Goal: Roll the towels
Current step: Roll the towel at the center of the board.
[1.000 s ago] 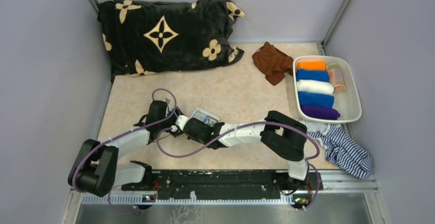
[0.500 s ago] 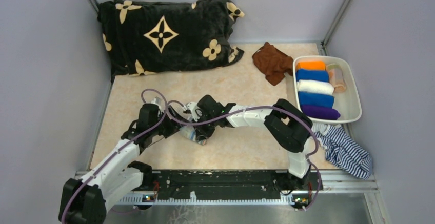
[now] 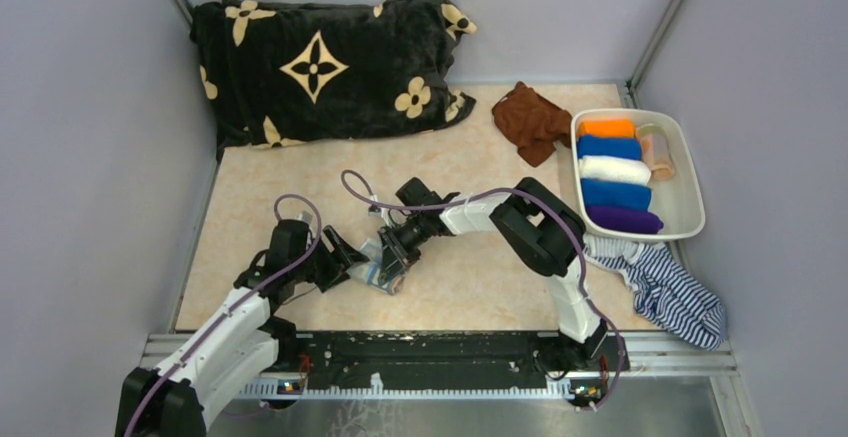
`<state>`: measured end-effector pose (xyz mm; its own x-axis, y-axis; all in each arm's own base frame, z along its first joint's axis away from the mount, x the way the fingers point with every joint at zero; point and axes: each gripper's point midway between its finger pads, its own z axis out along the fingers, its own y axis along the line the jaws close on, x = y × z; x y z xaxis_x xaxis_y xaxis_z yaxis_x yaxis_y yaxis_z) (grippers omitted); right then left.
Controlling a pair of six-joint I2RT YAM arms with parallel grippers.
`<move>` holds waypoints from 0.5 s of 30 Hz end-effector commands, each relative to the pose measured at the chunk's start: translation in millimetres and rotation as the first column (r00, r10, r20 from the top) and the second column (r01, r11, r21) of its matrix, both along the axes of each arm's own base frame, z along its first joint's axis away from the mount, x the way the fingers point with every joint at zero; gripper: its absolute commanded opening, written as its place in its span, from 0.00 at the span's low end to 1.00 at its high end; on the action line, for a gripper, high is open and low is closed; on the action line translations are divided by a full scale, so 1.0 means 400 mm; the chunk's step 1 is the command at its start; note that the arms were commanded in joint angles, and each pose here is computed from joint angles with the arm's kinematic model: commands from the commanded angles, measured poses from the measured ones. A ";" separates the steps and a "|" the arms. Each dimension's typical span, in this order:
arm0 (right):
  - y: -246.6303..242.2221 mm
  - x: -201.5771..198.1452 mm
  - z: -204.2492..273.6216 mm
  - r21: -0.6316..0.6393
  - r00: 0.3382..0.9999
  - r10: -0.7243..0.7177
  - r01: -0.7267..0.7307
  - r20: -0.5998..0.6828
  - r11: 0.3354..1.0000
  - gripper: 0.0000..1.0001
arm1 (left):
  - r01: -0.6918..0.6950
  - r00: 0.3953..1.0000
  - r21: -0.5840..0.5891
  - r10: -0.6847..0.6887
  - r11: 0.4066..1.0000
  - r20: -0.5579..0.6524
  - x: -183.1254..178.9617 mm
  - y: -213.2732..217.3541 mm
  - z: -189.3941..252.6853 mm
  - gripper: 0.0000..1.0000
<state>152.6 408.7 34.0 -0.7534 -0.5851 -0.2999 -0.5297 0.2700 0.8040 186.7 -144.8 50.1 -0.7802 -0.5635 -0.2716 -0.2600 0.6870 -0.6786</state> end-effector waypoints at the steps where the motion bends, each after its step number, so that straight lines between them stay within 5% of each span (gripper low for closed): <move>1: -0.017 -0.020 -0.062 -0.078 0.994 -0.044 0.037 -0.099 0.996 0.02 | -0.015 0.998 0.014 0.016 1.000 -0.061 -0.024 0.010 -0.026 0.78; 8: -0.018 -0.011 -0.080 -0.091 0.993 -0.082 0.074 -0.084 0.993 0.05 | -0.046 0.998 0.002 0.046 0.999 -0.047 -0.002 0.008 -0.056 0.71; 15: -0.030 0.042 0.022 -0.045 0.968 -0.114 0.127 0.222 0.991 0.34 | -0.034 0.994 0.058 0.040 0.998 -0.101 -0.006 0.019 -0.116 0.60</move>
<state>153.1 406.9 36.0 -0.7966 -0.5296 -0.2915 -0.4985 0.3025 0.8124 191.5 -149.7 29.2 -0.7843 -0.5811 -0.2172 -0.3091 0.6696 -0.6754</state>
